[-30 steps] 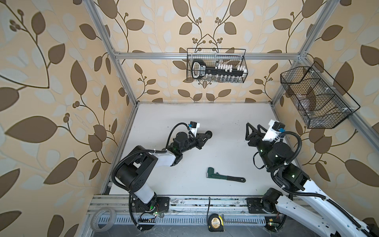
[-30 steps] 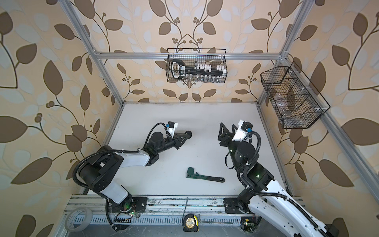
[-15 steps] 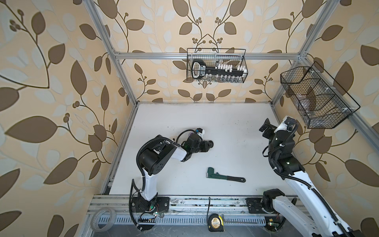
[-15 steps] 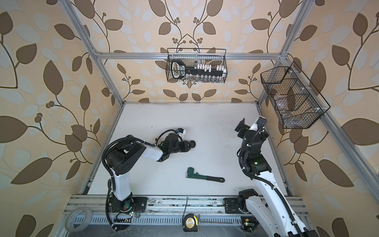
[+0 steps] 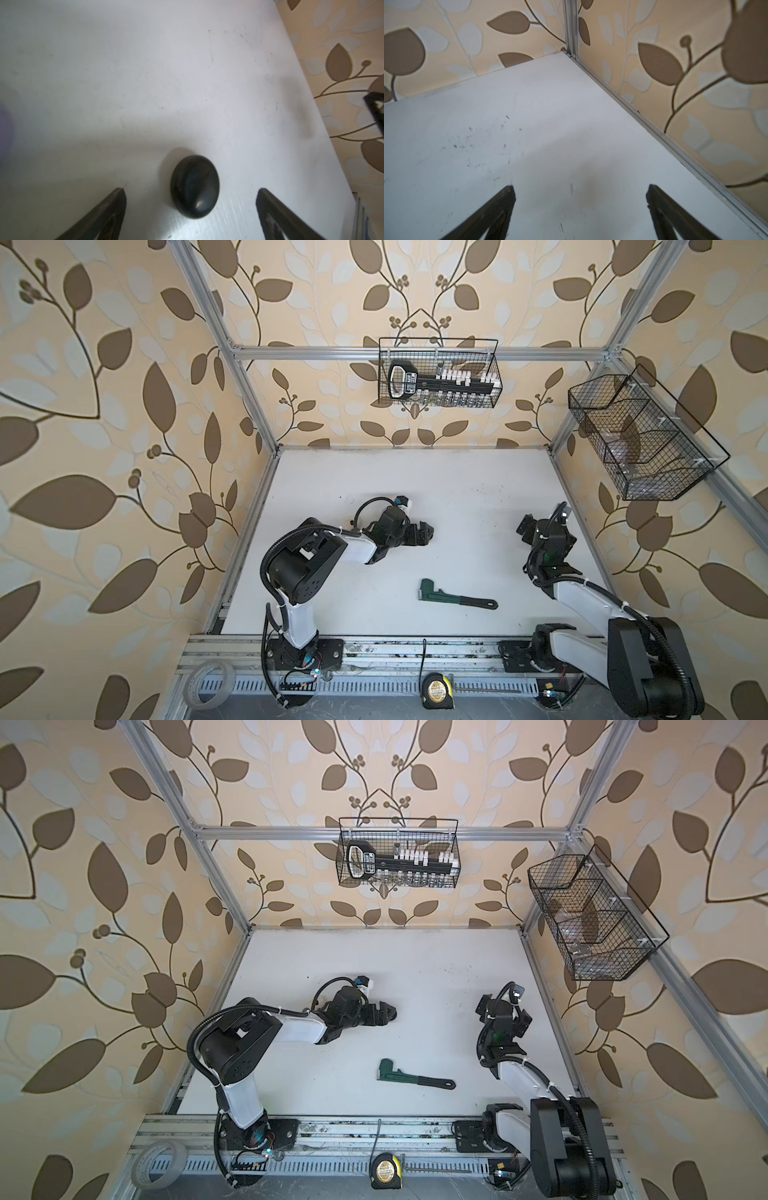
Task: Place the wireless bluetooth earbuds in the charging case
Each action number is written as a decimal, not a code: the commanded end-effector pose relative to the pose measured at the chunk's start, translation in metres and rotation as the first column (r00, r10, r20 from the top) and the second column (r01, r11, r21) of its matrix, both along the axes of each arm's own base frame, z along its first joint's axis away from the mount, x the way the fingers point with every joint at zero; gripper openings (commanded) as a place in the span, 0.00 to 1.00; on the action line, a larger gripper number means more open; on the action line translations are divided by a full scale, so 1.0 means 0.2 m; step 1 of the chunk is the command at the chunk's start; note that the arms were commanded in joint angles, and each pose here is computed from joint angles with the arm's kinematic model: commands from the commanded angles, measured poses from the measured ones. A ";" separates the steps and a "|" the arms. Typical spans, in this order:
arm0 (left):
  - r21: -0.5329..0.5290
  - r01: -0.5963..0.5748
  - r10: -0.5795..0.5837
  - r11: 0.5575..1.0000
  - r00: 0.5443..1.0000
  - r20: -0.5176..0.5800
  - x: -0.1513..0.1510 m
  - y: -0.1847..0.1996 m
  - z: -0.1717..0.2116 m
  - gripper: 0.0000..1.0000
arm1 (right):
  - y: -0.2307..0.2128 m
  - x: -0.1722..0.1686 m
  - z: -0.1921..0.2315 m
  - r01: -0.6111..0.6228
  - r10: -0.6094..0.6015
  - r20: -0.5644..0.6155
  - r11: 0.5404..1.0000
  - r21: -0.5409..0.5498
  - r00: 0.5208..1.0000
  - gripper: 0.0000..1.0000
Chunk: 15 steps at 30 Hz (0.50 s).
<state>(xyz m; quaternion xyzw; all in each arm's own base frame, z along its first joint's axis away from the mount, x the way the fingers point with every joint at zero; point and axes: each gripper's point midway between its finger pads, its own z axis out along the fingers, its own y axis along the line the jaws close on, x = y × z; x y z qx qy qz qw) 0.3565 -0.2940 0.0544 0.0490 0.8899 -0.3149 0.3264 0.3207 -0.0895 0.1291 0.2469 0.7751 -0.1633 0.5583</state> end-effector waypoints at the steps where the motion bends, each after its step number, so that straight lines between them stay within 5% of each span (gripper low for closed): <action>1: 0.141 -0.060 0.054 0.988 0.997 0.048 0.02 0.21 0.12 0.99 | 0.01 0.01 0.07 -0.018 0.023 0.109 0.999 -0.048 0.994 1.00; 5: 0.281 -0.302 0.243 0.911 0.943 0.227 0.10 0.64 0.34 0.99 | 0.15 0.09 0.02 -0.230 0.235 0.110 0.971 -0.058 0.966 1.00; 9: 0.289 -0.672 0.504 0.682 0.718 0.480 0.08 1.25 0.52 0.99 | 0.30 0.17 -0.01 -0.365 0.374 0.054 0.922 -0.126 0.926 1.00; 11: 0.322 -0.717 0.492 0.618 0.672 0.553 0.05 1.41 0.58 0.99 | 0.32 0.17 -0.02 -0.382 0.389 0.045 0.916 -0.119 0.920 1.00; 13: 0.353 -0.808 0.511 0.472 0.577 0.637 0.01 1.57 0.63 0.99 | 0.31 0.14 -0.03 -0.379 0.389 0.067 0.917 -0.124 0.919 1.00; 15: 0.371 -0.831 0.510 0.415 0.550 0.662 -0.01 1.65 0.61 0.99 | 0.32 0.13 -0.04 -0.381 0.394 0.085 0.914 -0.141 0.915 1.00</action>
